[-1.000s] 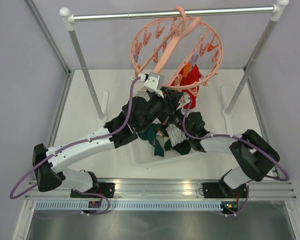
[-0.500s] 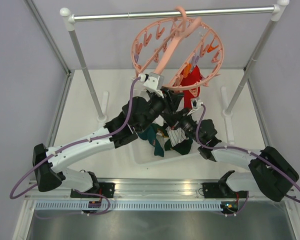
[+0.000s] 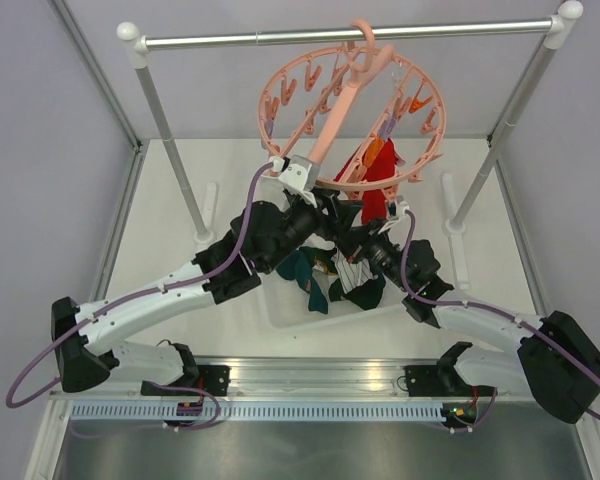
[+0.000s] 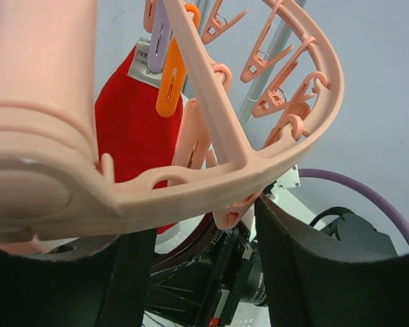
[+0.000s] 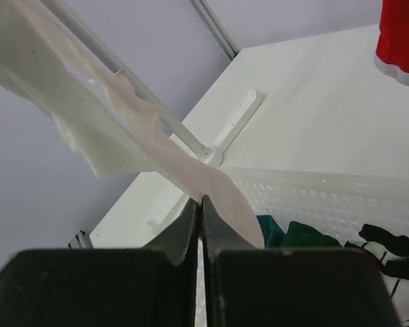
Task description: Remove the socks clipped to the hanger
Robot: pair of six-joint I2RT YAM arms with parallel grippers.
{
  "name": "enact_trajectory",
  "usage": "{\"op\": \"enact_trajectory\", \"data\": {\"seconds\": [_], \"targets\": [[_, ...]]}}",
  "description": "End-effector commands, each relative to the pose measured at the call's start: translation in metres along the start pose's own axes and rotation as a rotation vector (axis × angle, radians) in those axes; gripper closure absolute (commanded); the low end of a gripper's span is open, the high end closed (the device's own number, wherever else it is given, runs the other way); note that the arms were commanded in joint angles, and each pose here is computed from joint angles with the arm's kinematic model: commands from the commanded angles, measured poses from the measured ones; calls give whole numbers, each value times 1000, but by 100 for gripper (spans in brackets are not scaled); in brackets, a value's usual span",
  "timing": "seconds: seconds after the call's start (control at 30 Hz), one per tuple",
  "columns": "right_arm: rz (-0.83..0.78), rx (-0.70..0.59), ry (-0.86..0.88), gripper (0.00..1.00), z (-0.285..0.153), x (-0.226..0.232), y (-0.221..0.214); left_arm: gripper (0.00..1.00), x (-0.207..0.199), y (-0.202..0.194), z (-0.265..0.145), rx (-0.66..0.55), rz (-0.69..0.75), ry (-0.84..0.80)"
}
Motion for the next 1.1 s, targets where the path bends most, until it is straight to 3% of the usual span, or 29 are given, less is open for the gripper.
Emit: {"op": "enact_trajectory", "data": {"seconds": [0.0,0.4,0.9,1.07], "targets": [[-30,-19,-1,99,-5,2,5,37,-3,10,-16,3,58,-69],[-60,-2,-36,99,-16,0,11,36,8,20,-60,25,112,-100],[-65,-5,-30,99,-18,-3,25,30,56,48,-97,-116,132,211],[-66,-4,-23,99,-19,-3,27,30,70,49,-88,-100,94,110]]}}
Point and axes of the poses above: each gripper's point midway between its finger pads, its own z axis out along the fingers, its own x axis along the line the jaws close on, y = z × x, the point moved 9 cm from there along -z, back along the fingers, and after that the axes turned 6 degrees about -z, right-handed, at the moved point
